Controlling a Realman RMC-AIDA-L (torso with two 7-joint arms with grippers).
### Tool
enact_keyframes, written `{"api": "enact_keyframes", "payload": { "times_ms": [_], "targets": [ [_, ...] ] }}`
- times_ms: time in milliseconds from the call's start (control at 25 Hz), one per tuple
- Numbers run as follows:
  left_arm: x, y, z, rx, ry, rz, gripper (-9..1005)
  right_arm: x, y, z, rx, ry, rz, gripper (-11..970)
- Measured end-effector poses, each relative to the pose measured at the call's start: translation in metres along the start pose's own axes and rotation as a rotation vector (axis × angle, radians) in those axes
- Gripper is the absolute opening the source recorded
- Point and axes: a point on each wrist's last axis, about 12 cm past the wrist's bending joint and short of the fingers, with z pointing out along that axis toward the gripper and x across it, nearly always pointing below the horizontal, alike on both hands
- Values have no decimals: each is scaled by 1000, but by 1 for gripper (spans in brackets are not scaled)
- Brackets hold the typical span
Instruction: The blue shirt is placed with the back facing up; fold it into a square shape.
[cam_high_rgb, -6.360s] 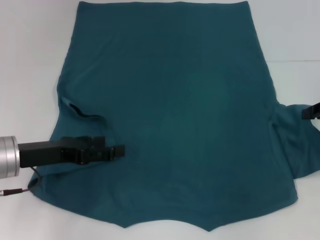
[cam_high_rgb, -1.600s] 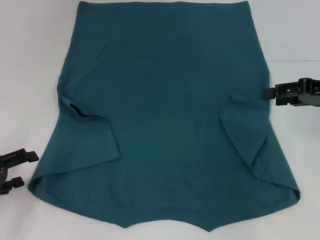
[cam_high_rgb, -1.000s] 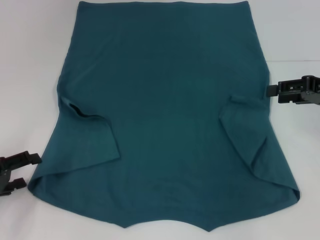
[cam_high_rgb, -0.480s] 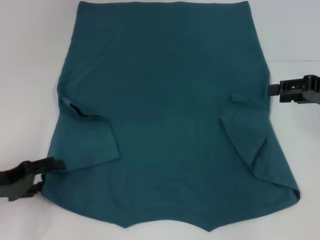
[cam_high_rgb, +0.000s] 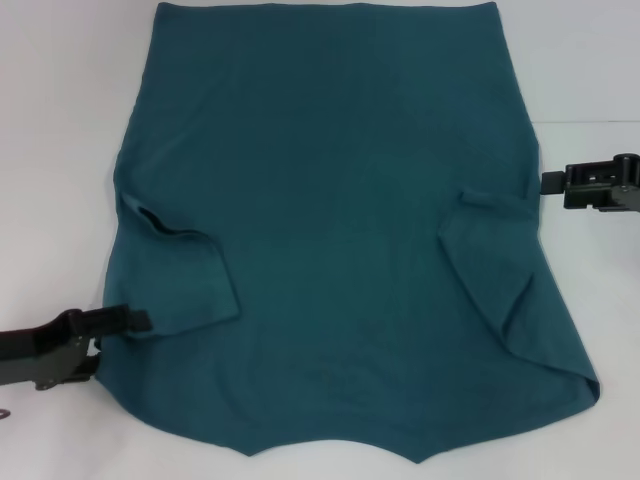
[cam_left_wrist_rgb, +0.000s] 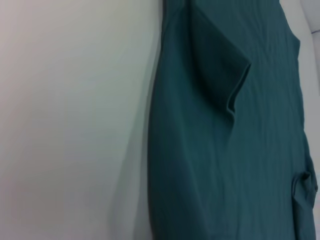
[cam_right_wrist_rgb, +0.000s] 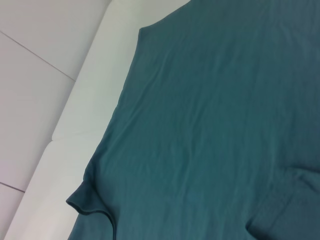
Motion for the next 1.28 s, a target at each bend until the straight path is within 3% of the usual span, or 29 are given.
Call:
{"api": "enact_keyframes", "payload": {
  "times_ms": [680, 880, 1120, 1280],
  "targets": [
    [0, 2, -3, -8, 3, 24, 497, 4, -9, -8, 6, -35, 20, 622],
    [1, 1, -3, -1, 9, 36, 259, 4, -11, -10, 21, -38, 19, 602],
    [-1, -12, -7, 132, 1, 101, 36, 9, -15, -14, 37, -10, 17, 558],
    [-3, -15, -10, 154, -8, 102, 33, 16, -20, -19, 70, 53, 19, 552]
  ]
}}
